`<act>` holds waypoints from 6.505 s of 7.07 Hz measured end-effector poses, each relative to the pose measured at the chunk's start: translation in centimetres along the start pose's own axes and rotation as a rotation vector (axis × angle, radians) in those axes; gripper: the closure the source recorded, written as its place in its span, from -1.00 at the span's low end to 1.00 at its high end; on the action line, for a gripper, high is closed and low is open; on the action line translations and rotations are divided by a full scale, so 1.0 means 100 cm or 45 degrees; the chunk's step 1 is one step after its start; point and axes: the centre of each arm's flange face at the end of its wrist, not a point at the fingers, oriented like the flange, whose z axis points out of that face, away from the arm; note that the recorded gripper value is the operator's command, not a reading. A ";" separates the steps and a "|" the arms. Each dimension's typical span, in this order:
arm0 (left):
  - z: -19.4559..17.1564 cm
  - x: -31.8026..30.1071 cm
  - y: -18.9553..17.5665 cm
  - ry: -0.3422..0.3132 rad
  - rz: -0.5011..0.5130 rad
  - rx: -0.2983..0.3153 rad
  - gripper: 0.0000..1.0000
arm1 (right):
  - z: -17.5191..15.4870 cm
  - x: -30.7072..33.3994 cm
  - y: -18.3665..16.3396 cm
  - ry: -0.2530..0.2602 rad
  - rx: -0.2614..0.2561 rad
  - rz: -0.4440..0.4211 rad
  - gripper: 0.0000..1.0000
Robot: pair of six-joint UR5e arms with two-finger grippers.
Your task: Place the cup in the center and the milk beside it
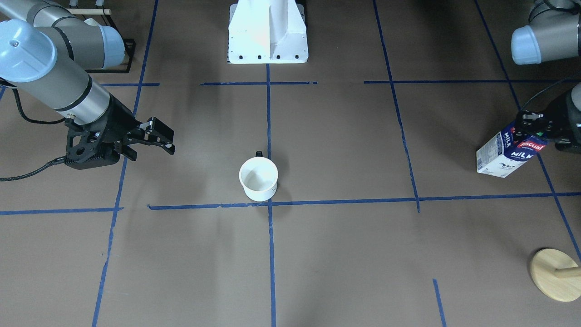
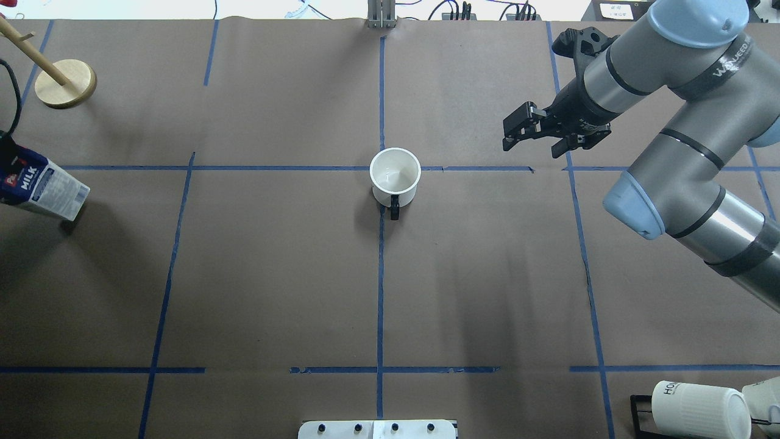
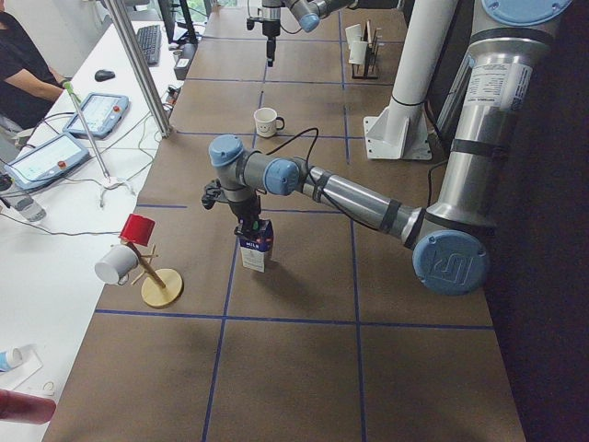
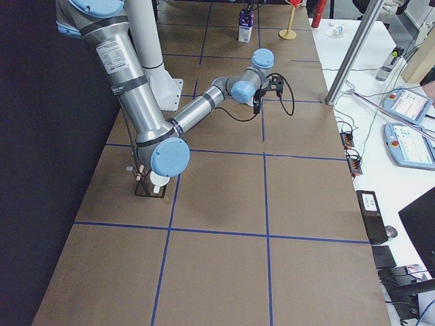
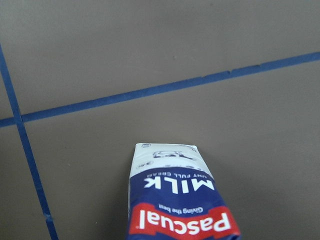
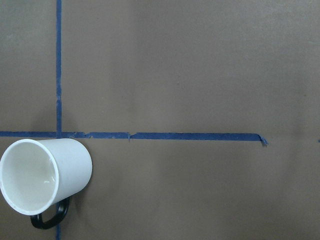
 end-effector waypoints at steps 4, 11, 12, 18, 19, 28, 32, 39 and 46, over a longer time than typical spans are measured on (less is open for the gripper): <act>-0.049 0.242 -0.077 0.084 -0.196 -0.020 1.00 | -0.003 0.006 0.003 0.002 0.001 0.000 -1.00; 0.010 0.472 -0.117 0.170 -0.239 -0.044 0.83 | -0.001 0.013 0.009 0.027 0.029 0.003 -1.00; 0.011 0.483 -0.122 0.168 -0.258 -0.038 0.71 | 0.000 0.012 0.010 0.028 0.029 0.002 -1.00; 0.002 0.494 -0.127 0.184 -0.279 0.042 -1.00 | 0.003 0.011 0.011 0.031 0.022 -0.001 -1.00; -0.031 0.463 -0.119 0.217 -0.285 0.109 -1.00 | 0.004 0.012 0.011 0.032 0.022 0.000 -1.00; -0.104 0.006 -0.036 0.093 0.050 0.287 -1.00 | -0.141 0.165 -0.043 0.126 0.163 -0.057 -1.00; -0.063 -0.239 0.007 0.005 0.168 0.164 -1.00 | -0.214 0.374 0.008 0.312 -0.103 -0.236 -0.99; -0.018 -0.252 0.020 0.054 -0.046 0.009 -1.00 | -0.186 0.414 0.042 0.306 -0.212 -0.226 -0.99; 0.011 -0.211 0.028 0.053 -0.117 -0.062 -1.00 | -0.177 0.422 0.059 0.301 -0.219 -0.240 -1.00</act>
